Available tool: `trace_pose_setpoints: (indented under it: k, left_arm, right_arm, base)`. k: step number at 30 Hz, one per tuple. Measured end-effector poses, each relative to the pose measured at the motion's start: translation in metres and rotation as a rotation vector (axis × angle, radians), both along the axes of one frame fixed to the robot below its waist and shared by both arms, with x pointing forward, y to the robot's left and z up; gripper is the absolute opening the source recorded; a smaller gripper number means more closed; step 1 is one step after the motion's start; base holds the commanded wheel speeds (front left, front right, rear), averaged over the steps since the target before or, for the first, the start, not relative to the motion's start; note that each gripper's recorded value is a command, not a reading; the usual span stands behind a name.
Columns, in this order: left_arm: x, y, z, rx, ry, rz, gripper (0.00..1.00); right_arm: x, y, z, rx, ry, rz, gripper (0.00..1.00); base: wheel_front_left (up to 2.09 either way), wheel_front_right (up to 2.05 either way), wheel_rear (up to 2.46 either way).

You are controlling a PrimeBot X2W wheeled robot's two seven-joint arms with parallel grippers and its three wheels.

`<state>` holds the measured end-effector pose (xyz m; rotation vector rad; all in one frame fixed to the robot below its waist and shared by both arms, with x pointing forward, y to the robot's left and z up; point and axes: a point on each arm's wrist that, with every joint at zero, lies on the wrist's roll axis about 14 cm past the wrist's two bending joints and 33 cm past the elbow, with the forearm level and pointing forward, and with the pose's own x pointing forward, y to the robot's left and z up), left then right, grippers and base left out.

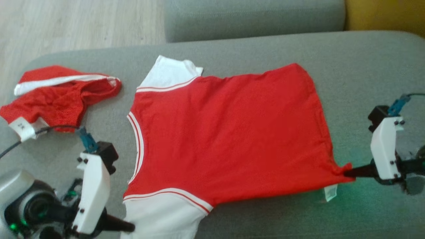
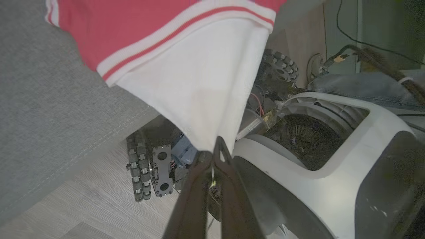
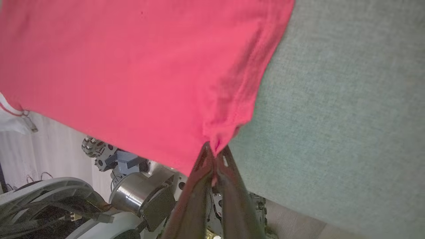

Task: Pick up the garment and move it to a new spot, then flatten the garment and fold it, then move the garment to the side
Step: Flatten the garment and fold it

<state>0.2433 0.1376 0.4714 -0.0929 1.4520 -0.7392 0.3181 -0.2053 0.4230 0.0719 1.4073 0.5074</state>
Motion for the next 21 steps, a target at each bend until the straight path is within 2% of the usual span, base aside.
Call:
trace_pose_setpoints:
  k: [3,11,21]
  left_arm:
    - [0.012,-0.001,-0.001,-0.003,0.028,0.013,0.0]
    - [0.062,0.006,-0.004,0.016,0.042,0.093,0.0]
    - [0.118,-0.004,-0.009,-0.036,0.003,0.201,0.0]
  right_arm:
    - [0.01,0.0,-0.002,-0.001,0.014,-0.003,0.0]
    - [0.064,0.006,0.007,0.024,-0.009,-0.067,0.0]
    - [0.088,0.015,-0.012,0.021,0.022,-0.115,0.0]
  base:
    - [0.0,0.0,0.0]
    - [0.0,0.0,0.0]
    - [0.0,0.0,0.0]
